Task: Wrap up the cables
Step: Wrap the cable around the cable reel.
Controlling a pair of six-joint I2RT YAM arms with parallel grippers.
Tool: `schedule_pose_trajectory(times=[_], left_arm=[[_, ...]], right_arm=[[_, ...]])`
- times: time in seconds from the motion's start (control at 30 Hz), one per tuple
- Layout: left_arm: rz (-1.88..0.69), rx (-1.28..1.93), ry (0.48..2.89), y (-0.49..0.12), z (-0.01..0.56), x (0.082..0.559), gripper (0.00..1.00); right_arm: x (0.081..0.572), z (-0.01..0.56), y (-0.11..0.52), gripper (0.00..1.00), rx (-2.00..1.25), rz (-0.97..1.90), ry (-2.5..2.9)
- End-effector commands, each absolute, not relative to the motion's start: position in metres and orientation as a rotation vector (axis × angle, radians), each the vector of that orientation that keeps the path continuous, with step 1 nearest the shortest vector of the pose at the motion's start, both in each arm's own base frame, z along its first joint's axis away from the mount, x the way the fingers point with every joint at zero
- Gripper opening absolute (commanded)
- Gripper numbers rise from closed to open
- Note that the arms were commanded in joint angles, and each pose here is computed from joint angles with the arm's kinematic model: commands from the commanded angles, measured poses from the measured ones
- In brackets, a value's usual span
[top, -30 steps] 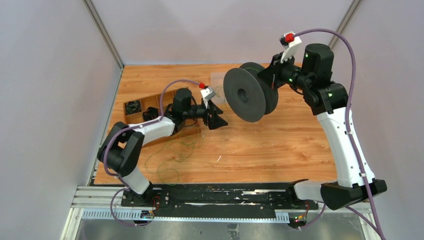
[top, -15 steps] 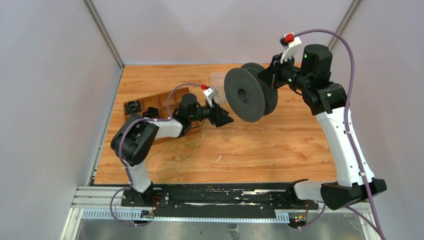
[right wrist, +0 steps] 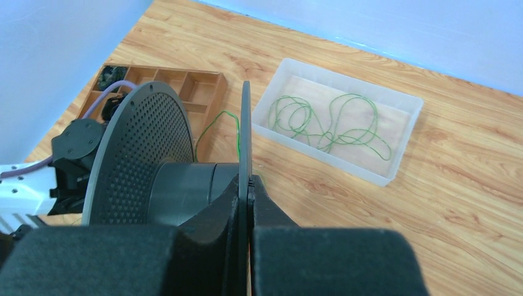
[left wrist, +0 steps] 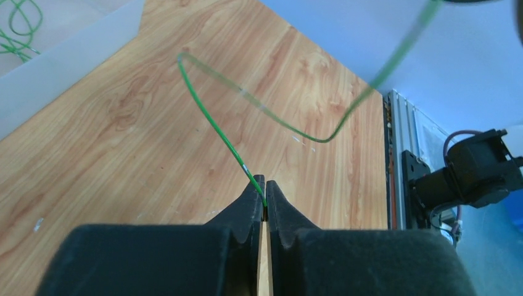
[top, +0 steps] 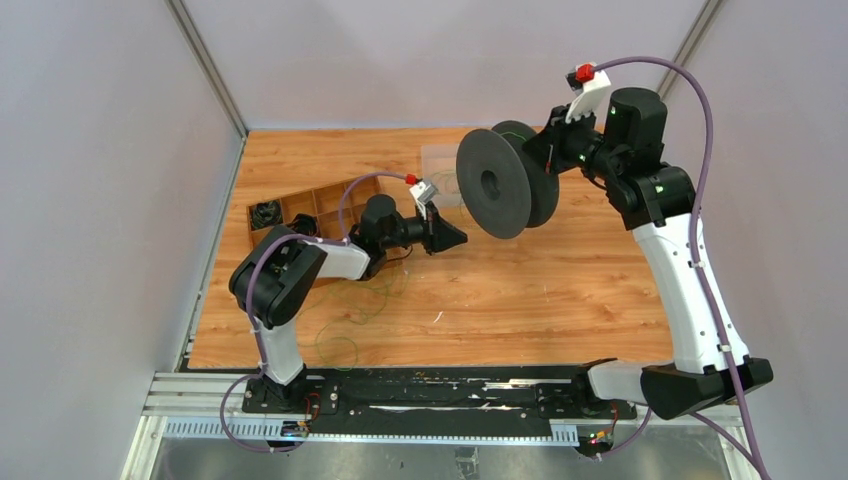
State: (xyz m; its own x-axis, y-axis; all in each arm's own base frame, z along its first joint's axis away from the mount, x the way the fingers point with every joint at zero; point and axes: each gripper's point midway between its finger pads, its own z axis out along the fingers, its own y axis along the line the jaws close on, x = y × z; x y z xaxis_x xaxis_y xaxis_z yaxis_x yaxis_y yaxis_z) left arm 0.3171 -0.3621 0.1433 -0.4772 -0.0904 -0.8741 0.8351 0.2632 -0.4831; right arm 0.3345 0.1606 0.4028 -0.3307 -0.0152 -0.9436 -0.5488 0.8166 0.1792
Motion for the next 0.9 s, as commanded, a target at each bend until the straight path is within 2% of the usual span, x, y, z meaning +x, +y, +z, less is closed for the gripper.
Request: schedule_pose_trajectory(times=[0.0,0.3,0.6,0.87], left_arm=[[-1.338,0.798,1.655,-0.364,0.136,0.3,0.02],[-1.267,1.106,1.732,-0.37,0.118,0.253,0.0],[-1.156,1.468,1.651,-0.369,0.115,0.195,0.0],[-1.058,1.744,1.6,-0.376,0.12,0.162,0.0]], right_arm=[[0.349,0.438,0.139,0.01,-0.32,0.485,1.752],[0.372,0.44,0.12,0.01,-0.203,0.387,1.768],[0.396,0.426,0.103,0.01,-0.14,0.269,1.779],[0.412,0.399,0.094,0.01,-0.13,0.182,1.81]])
